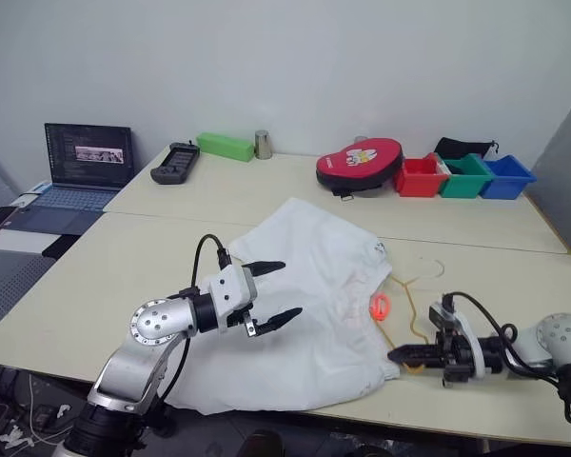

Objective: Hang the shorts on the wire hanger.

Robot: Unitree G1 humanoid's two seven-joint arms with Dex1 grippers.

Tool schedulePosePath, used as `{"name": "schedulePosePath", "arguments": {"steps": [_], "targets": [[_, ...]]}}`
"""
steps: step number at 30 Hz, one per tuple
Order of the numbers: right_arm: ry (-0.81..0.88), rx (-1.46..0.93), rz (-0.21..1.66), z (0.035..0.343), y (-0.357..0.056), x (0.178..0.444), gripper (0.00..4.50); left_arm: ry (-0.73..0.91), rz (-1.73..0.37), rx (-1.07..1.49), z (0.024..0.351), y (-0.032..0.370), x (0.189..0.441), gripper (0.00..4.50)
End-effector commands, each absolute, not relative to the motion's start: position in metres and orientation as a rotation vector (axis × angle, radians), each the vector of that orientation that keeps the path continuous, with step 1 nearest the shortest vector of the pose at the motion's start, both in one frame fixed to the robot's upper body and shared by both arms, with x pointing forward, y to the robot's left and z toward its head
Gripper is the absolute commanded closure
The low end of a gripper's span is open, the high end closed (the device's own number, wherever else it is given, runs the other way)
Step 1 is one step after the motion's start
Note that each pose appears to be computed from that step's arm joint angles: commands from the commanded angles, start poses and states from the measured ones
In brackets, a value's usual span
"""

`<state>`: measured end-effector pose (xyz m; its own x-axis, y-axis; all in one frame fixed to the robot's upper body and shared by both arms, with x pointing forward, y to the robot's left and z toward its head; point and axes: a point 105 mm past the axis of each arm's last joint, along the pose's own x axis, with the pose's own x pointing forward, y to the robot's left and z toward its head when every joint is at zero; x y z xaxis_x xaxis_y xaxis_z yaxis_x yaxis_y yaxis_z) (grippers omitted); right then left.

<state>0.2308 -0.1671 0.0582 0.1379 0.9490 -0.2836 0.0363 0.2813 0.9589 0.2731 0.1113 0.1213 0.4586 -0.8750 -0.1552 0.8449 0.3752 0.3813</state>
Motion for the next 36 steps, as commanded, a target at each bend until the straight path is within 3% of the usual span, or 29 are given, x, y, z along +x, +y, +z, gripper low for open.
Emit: {"name": "schedulePosePath", "arguments": {"steps": [1, 8, 12, 23, 28, 32, 36], "targets": [[1.162, 1.018, 0.853, 0.071, -0.177, 0.246, 4.5, -0.134, -1.108, 0.466, 0.134, 0.107, 0.275, 0.02], [1.145, 0.921, 0.851, 0.098, -0.204, 0.237, 4.5, -0.14, -1.113, 0.458, 0.134, 0.105, 0.277, 0.02], [1.204, 0.887, 0.827, 0.095, -0.213, 0.223, 4.5, -0.149, -1.118, 0.455, 0.135, 0.102, 0.279, 0.02], [1.248, 0.881, 0.788, 0.085, -0.221, 0.214, 4.5, -0.153, -1.114, 0.459, 0.136, 0.103, 0.281, 0.02], [1.17, 0.882, 0.758, 0.087, -0.222, 0.236, 4.5, -0.156, -1.12, 0.459, 0.136, 0.101, 0.281, 0.02], [1.081, 0.816, 0.769, 0.105, -0.223, 0.256, 4.5, -0.164, -1.119, 0.464, 0.14, 0.102, 0.285, 0.02], [1.025, 0.627, 0.789, 0.119, -0.224, 0.265, 4.5, -0.186, -1.119, 0.479, 0.147, 0.102, 0.29, 0.02]]}}
